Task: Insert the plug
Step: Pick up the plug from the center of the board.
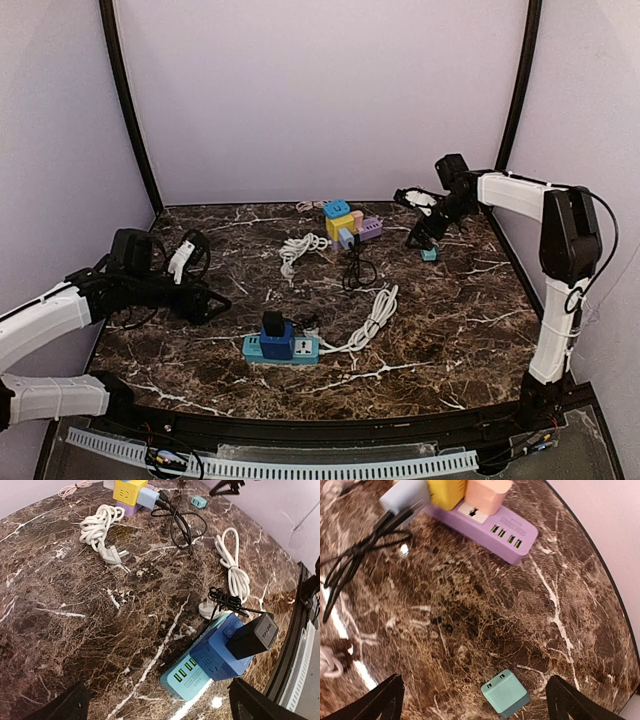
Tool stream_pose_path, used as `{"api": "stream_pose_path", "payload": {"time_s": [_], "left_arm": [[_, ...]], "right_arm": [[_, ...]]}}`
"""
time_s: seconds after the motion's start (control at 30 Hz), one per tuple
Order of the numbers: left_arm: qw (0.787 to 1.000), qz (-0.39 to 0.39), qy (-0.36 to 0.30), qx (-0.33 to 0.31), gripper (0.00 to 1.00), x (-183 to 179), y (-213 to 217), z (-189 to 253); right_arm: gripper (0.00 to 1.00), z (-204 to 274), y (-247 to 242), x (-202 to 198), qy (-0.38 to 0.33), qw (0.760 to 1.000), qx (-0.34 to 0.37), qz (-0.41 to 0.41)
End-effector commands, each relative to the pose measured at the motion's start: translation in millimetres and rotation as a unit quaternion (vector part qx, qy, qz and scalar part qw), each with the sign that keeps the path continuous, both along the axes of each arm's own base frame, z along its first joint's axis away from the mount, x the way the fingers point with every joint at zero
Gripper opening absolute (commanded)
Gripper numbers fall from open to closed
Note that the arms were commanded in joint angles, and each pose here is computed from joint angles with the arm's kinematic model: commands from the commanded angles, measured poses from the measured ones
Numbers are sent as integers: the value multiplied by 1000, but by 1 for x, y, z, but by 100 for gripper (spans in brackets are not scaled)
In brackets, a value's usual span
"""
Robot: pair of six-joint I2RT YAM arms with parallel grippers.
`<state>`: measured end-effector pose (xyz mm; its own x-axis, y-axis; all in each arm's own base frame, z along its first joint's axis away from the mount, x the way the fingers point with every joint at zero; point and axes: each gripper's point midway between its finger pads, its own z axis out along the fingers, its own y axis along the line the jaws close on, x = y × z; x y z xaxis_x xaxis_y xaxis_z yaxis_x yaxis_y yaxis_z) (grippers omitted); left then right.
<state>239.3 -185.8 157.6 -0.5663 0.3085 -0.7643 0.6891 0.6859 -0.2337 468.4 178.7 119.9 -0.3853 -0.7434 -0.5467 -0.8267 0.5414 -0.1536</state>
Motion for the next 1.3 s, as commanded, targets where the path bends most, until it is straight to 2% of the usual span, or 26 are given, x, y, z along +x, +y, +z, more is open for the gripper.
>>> {"api": "stream_pose_path", "payload": {"time_s": [0.0, 0.1, 0.3, 0.43, 0.6, 0.77, 0.9, 1.03, 1.1, 1.17, 1.27], "left_arm": [[988, 66, 10, -141, 99, 3, 6, 15], [979, 102, -2, -174, 99, 6, 22, 5], [976, 118, -21, -184, 98, 1, 34, -10], [974, 121, -44, -186, 98, 2, 39, -7], [973, 126, -46, -188, 98, 3, 42, -8], [973, 127, -42, -191, 98, 3, 42, -9], [972, 128, -42, -193, 98, 3, 42, -10], [972, 127, -41, -195, 97, 2, 41, -11], [972, 126, -42, -195, 96, 2, 41, -10], [971, 128, -46, -196, 96, 3, 42, -7], [968, 137, -48, -205, 95, 6, 43, 0]], "right_arm": [[99, -5, -13, -21, -16, 982, -15, 186], [98, -26, -31, -22, -27, 970, -70, 231], [96, -65, -48, 2, -17, 966, -122, 225], [94, -80, -48, 5, -11, 964, -124, 233], [87, -93, -50, 6, 0, 965, -128, 231], [83, -96, -56, 5, 8, 965, -132, 225], [66, -94, -59, 4, 18, 966, -128, 223], [31, -90, -57, 1, 26, 968, -123, 219], [19, -77, -51, 2, 15, 971, -109, 211], [14, -53, -39, 7, -11, 976, -83, 199], [12, 9, -9, 10, -92, 978, -24, 184]]}}
